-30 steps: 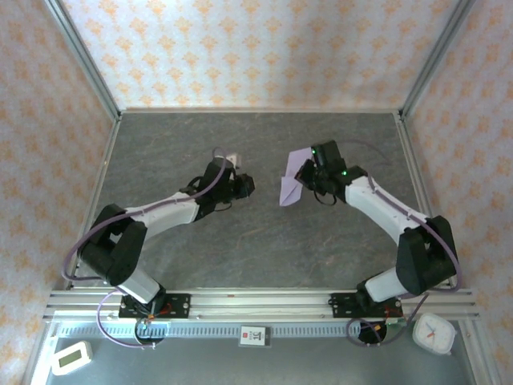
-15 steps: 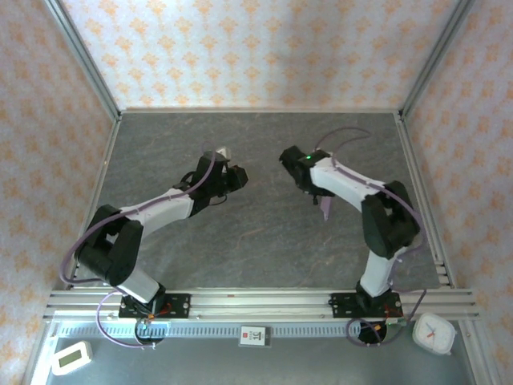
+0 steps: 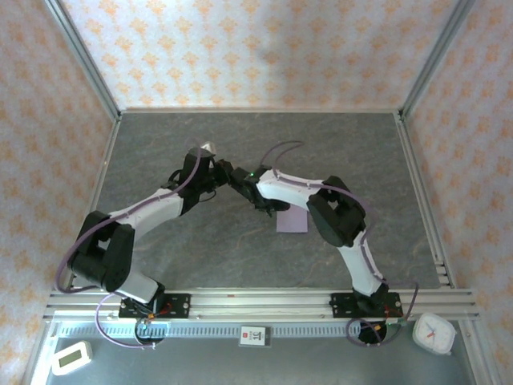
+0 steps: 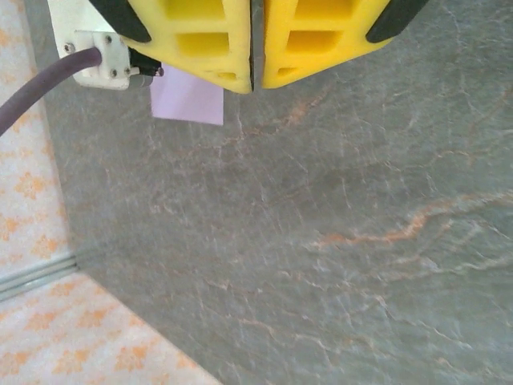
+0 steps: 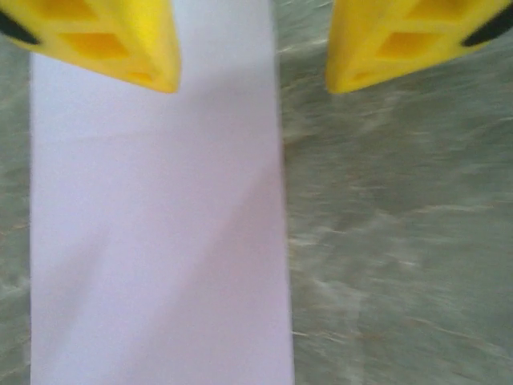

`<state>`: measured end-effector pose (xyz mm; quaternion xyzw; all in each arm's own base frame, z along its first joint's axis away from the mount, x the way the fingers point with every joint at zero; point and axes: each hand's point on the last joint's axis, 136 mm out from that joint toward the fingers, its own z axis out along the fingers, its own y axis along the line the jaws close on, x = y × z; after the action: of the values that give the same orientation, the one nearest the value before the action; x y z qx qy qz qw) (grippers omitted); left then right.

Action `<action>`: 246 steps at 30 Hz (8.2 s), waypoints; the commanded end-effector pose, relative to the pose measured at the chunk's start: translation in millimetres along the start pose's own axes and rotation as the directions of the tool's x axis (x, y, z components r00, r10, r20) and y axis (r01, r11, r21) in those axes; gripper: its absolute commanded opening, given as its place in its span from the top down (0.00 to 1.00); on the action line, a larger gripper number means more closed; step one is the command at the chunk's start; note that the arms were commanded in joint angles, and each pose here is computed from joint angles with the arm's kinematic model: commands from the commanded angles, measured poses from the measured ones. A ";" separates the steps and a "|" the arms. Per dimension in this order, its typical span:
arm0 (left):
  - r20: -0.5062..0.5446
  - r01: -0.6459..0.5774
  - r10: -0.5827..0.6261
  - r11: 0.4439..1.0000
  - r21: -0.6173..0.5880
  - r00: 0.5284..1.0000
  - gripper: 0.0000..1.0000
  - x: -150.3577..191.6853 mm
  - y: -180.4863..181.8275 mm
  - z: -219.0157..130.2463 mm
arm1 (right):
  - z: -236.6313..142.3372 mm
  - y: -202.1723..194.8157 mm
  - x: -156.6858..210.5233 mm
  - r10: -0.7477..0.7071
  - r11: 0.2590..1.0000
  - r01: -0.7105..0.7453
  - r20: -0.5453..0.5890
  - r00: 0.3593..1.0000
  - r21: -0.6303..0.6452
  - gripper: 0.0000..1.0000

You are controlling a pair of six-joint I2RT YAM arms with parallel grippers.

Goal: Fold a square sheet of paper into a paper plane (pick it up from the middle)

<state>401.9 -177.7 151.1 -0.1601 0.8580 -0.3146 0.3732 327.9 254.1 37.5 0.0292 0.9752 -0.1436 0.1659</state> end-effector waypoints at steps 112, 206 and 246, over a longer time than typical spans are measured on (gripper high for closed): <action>-0.360 0.089 -0.091 0.996 -0.024 0.929 0.69 228.6 -32.9 -21.9 | 27.9 -61.7 114.1 0.217 0.527 -0.427 -0.369 0.904 -0.735 1.00; -0.381 -0.100 0.054 0.990 -0.102 0.923 0.64 234.8 -23.0 10.0 | 30.4 -65.4 122.0 0.178 0.551 -0.408 -0.375 0.910 -0.728 1.00; -0.502 0.239 -0.345 0.934 -0.266 0.793 1.00 244.7 -48.9 18.4 | -50.5 -72.3 79.7 0.056 0.599 -0.091 -0.072 0.996 -0.796 0.53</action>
<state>259.5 -347.8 49.6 -0.1814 0.9234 -0.3263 0.0890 241.1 206.0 83.0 0.0168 0.9274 0.3449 0.1442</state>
